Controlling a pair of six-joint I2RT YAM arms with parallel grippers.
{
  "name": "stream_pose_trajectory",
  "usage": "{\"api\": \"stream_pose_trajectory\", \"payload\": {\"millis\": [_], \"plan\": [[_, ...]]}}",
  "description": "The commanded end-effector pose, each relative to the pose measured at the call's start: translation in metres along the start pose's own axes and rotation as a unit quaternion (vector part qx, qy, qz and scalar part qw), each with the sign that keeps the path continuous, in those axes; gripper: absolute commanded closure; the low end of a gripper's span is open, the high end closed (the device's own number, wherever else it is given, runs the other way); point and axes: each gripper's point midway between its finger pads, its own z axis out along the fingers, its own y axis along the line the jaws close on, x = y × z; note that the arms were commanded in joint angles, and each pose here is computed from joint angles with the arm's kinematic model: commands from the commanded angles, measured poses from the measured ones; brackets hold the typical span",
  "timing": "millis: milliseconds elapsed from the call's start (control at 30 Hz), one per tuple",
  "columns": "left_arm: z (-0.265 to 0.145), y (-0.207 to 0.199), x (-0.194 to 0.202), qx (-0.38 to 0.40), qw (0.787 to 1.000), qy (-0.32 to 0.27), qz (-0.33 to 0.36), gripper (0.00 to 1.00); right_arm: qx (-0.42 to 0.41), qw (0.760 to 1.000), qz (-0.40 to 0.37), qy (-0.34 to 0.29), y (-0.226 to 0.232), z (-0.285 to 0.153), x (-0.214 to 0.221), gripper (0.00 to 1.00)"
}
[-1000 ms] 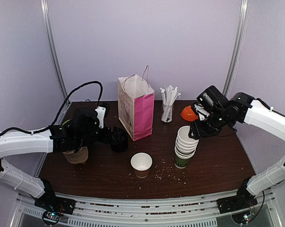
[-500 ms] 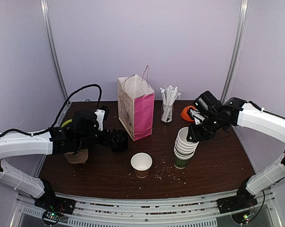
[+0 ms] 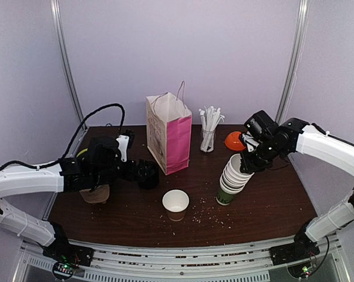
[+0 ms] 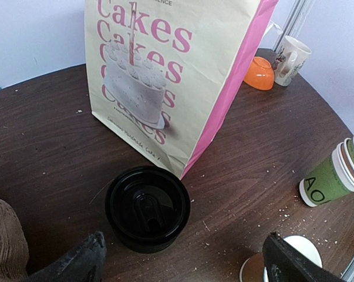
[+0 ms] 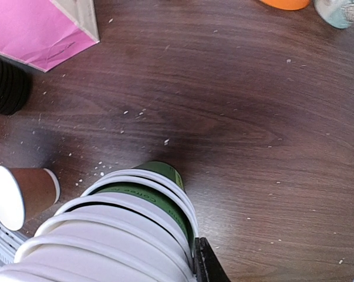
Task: Pack the takeout coffee
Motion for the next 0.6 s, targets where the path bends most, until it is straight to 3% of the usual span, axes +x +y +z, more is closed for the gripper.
{"api": "stream_pose_trajectory", "payload": {"millis": [0, 400, 567], "plan": [[-0.004, -0.001, -0.010, 0.009, 1.000, -0.019, -0.014, 0.03, 0.031, 0.999, 0.019, -0.032, -0.023, -0.025, -0.022, 0.98], [-0.007, -0.001, -0.008, 0.012, 1.000, -0.017, -0.023, 0.04, 0.148, 0.975, 0.142, -0.091, -0.150, -0.061, -0.067, 0.98], [-0.006, -0.004, -0.001, 0.025, 0.999, -0.010, -0.041, 0.04, 0.144, 0.956, 0.223, -0.127, -0.192, -0.065, -0.089, 0.96]]}}
